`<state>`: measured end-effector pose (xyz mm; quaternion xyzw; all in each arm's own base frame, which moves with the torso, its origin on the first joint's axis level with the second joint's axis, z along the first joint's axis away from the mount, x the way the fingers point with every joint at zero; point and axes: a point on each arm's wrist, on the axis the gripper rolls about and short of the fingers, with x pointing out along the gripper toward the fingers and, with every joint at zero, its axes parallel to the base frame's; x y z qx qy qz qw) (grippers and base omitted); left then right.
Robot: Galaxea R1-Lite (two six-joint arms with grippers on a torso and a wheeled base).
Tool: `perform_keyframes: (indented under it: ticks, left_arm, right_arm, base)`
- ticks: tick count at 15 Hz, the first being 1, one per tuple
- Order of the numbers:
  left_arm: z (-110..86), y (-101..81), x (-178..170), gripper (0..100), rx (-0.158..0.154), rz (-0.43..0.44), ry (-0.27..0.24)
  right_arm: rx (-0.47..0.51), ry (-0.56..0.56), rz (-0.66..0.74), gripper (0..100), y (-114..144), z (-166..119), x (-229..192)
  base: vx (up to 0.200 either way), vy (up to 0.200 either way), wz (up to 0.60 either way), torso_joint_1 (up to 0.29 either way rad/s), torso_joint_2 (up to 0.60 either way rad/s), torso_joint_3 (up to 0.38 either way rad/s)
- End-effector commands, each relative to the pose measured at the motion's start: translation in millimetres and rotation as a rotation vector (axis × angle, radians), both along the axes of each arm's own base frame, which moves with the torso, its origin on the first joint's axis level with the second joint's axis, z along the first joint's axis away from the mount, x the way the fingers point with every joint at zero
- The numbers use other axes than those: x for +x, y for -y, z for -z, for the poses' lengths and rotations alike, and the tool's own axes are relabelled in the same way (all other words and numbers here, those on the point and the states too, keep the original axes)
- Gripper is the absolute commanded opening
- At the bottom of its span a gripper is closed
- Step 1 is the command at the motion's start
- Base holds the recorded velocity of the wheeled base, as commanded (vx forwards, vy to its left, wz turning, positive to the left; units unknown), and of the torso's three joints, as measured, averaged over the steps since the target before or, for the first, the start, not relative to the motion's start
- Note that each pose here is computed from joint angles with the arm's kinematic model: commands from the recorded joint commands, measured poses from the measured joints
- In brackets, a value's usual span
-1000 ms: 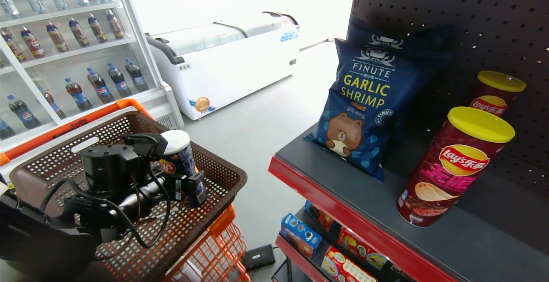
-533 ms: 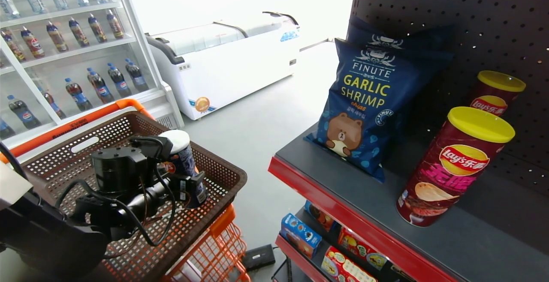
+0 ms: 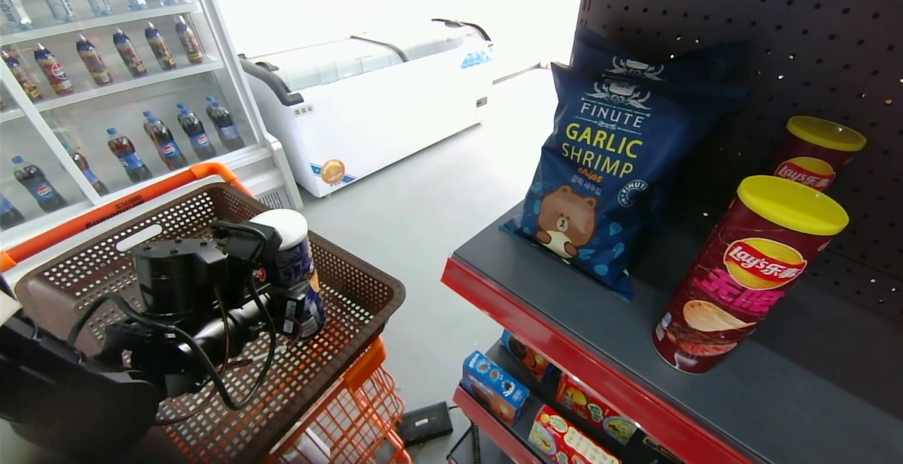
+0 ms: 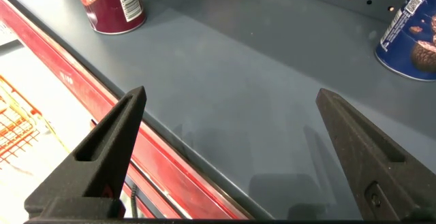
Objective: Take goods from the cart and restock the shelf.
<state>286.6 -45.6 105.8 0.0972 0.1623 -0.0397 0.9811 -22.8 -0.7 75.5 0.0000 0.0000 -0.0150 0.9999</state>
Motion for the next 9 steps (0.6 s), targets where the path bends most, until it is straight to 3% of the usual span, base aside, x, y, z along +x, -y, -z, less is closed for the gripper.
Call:
perform_keyframes:
  ticks: [1,2,4,5,7,9]
  left_arm:
    - [-33.5,1.5,-13.8,0,-0.043,0.101,0.046]
    - [-48.5,1.4,-21.0,0,-0.058,0.131,0.031]
    - [-59.3,5.8,-27.8,0,-0.101,0.164,0.003]
    - [-76.2,6.2,-41.2,0,-0.132,0.212,0.037]
    - [-94.4,2.8,-59.9,0,-0.148,0.257,0.068]
    - [-101.0,1.4,-77.0,0,-0.164,0.318,0.053]
  right_arm:
    - [0.000,-0.002,0.001,100,0.0,0.0,0.1]
    - [0.000,-0.002,0.001,100,0.0,0.0,0.1]
    - [0.000,0.000,0.001,100,0.0,-0.2,0.1]
    - [0.000,-0.002,0.001,100,0.0,0.0,0.1]
    - [0.000,-0.002,0.001,100,0.0,0.0,0.1]
    - [0.000,-0.002,0.001,100,0.0,0.0,0.1]
  base:
    - [0.000,0.000,0.00,0.000,0.00,0.000]
    - [0.000,0.000,0.00,0.000,0.00,0.000]
    - [0.000,0.000,0.00,0.000,0.00,0.000]
    - [0.000,0.000,0.00,0.000,0.00,0.000]
    - [0.000,0.000,0.00,0.000,0.00,0.000]
    - [0.000,0.000,0.00,0.000,0.00,0.000]
